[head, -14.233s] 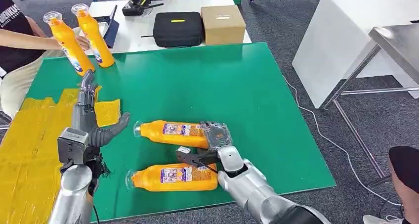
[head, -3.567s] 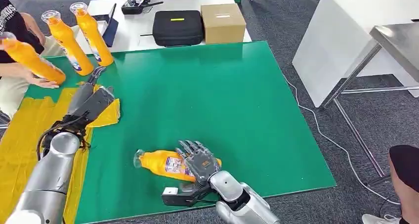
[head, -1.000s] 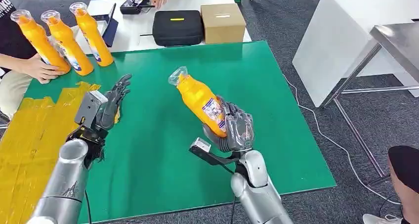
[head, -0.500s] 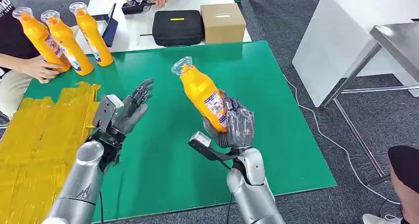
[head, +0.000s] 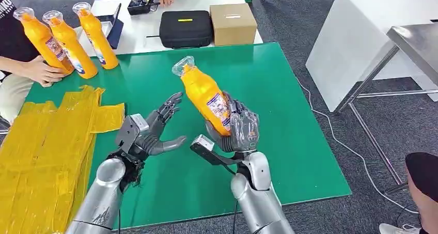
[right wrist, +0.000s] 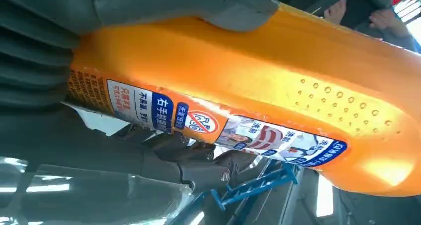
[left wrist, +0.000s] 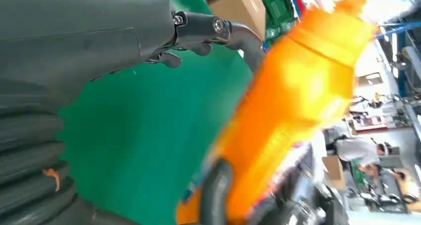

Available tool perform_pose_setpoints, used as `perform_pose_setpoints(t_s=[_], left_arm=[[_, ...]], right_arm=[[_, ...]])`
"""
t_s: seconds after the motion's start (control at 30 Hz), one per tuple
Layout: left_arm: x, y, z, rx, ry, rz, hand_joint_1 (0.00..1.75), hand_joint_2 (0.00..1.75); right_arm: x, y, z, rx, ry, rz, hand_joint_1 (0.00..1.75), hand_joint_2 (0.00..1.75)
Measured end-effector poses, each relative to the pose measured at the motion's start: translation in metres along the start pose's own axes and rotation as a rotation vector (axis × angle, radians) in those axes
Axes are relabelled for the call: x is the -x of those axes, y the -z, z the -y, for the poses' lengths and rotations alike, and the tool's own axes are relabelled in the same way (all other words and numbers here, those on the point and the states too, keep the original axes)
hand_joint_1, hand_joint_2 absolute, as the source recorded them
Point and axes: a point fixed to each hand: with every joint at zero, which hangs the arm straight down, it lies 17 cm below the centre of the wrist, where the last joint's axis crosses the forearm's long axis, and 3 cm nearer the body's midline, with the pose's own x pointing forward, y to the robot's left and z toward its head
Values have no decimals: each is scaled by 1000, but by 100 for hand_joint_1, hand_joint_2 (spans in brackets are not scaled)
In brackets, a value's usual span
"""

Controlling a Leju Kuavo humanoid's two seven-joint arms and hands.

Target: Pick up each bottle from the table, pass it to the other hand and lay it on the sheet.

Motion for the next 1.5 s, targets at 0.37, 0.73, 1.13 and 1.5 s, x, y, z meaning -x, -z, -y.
perform_pose_setpoints(t_s=[0.37, 0.73, 1.13, 1.5], left_arm=[[-8, 6, 2, -14, -131, 1, 0, 175], [5, 23, -33, -106, -343, -70, 0, 175], [47, 25, -62, -247, -590, -162, 0, 175], [53, 29, -54, -239, -600, -178, 0, 175]], right_arm=[[-23, 1, -25, -54, 67, 24, 175, 175], [-65, -13, -52, -133, 88, 119, 175, 175], [-67, -16, -66, -172, 82, 105, 175, 175], [-62, -20, -73, -194, 74, 85, 175, 175]])
